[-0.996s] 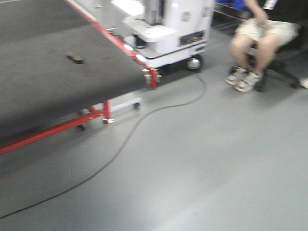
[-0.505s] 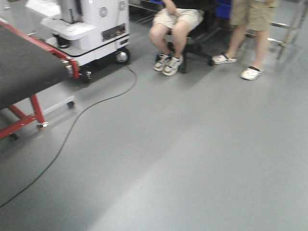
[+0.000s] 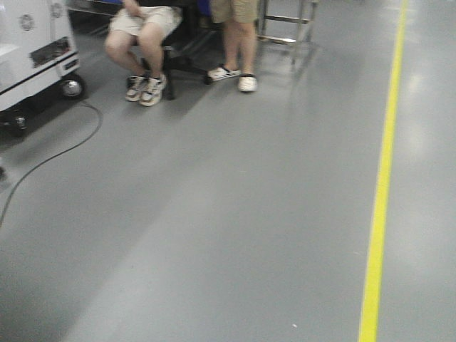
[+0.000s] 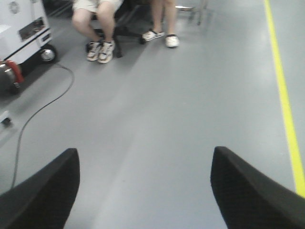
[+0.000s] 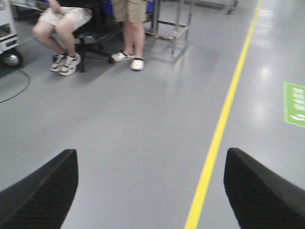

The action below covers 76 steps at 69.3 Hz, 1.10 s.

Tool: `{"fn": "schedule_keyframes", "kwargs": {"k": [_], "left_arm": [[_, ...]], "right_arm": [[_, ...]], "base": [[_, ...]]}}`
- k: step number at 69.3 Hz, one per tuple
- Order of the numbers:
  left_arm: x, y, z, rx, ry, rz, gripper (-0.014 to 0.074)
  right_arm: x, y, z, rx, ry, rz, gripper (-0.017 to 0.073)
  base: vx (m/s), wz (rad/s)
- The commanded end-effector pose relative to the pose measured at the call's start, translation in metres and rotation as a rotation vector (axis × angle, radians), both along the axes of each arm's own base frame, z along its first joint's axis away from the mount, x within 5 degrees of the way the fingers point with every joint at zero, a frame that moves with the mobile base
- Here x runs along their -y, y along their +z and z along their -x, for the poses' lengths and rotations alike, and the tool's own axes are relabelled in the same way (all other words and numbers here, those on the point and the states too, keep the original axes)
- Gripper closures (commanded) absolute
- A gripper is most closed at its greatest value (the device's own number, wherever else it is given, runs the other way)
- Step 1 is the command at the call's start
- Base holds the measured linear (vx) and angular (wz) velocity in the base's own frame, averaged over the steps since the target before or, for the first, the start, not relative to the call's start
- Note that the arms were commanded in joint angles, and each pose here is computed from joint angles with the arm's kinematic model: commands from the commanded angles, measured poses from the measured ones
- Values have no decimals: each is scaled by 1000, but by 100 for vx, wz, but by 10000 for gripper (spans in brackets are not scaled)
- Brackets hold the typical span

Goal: Move and align brake pads A on conveyor
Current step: 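Drive away from the conveyor past the seated people, then drive along the yellow floor line down the corridor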

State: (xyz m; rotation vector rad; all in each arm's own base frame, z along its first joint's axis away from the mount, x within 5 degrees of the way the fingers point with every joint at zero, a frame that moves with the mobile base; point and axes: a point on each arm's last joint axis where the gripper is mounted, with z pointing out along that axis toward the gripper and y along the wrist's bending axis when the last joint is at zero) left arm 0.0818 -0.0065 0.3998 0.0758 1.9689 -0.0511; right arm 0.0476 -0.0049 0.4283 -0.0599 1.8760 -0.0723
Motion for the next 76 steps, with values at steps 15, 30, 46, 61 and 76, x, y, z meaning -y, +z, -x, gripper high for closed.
{"fn": "schedule_keyframes", "kwargs": {"k": [15,30,46,61,76], "left_arm": [[1,13,-1,88,-4,13,59],[1,13,-1,88,-4,13,59],[1,13,-1,88,-4,13,59],[1,13,0,93,-4,13,59],[1,13,0,93,-4,13,59]], "right_arm": [[0,13,-1,88,-1,10,-33],[0,13,-1,88,-1,10,-33],[0,13,-1,88,-1,10,-33],[0,13,-1,88,-1,10,-33],[0,13,-1,88,0,9,-33]], "base": [[-16,-55],[-9,-41],[0,-24],[7,-31],[17,-45]]}}
